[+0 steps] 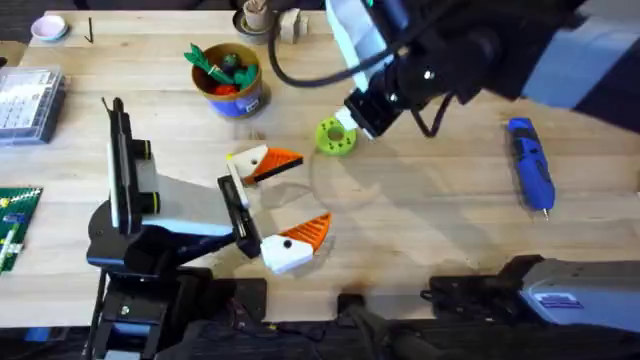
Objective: Pick up the gripper from the table and insert it into the empty holder that is missing its gripper. Then pick up a screw, insert it into the mounting hole, and use the screwdriver to tighten it. Finally, clean up the table by picking up the vegetable and placing it into the bucket.
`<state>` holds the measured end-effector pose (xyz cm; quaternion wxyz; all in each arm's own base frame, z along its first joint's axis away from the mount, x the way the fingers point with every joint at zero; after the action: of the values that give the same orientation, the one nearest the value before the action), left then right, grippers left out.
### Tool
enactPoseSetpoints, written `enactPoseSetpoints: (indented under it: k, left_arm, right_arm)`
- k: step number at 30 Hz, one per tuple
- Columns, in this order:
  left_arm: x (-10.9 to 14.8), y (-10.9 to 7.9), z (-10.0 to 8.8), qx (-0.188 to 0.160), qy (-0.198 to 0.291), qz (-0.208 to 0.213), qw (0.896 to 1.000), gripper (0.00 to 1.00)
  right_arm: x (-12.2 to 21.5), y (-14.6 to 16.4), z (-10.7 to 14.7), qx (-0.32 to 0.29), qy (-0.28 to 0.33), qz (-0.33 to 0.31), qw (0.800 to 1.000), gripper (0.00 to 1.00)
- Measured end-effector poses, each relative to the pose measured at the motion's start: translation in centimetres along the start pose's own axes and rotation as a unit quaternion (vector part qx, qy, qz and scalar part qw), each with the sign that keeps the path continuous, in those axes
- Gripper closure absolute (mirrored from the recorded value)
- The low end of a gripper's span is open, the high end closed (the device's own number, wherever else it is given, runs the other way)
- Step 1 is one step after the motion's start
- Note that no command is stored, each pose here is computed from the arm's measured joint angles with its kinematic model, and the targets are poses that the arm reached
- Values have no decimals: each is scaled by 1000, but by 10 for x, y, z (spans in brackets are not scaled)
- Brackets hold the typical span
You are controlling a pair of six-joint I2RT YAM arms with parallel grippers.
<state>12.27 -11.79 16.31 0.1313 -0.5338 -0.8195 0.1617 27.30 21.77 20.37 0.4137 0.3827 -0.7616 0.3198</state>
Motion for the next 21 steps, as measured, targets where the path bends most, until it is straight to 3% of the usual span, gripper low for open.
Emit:
enactPoseSetpoints:
  k: [4, 11, 17, 21]
  left_arm:
    - [0, 0, 0, 0, 0, 0, 1000, 7]
    - [0, 0, 0, 0, 0, 0, 1000, 7]
    - [0, 0, 0, 0, 0, 0, 1000, 7]
    - [0, 0, 0, 0, 0, 0, 1000, 8]
  right_arm:
    - [31, 5, -30, 31, -31, 2, 999, 995]
    - [82, 41, -77, 100, -72, -21, 992, 995]
    - [92, 76, -104, 150, -86, -47, 984, 995]
    - [91, 99, -105, 179, -79, -65, 978, 995]
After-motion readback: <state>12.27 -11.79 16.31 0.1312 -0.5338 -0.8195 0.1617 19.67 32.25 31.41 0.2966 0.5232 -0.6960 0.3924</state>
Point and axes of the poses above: each hand's point on the last joint's axis, 136 mm out from that joint toward the fingers, its own x axis back along the fingers, its own y axis along the line the jaws close on, z = x × y, the point moved 5 cm from there along x, back along the fingers, and after that the axes turned 15 degrees about x, right-handed, at the moved point
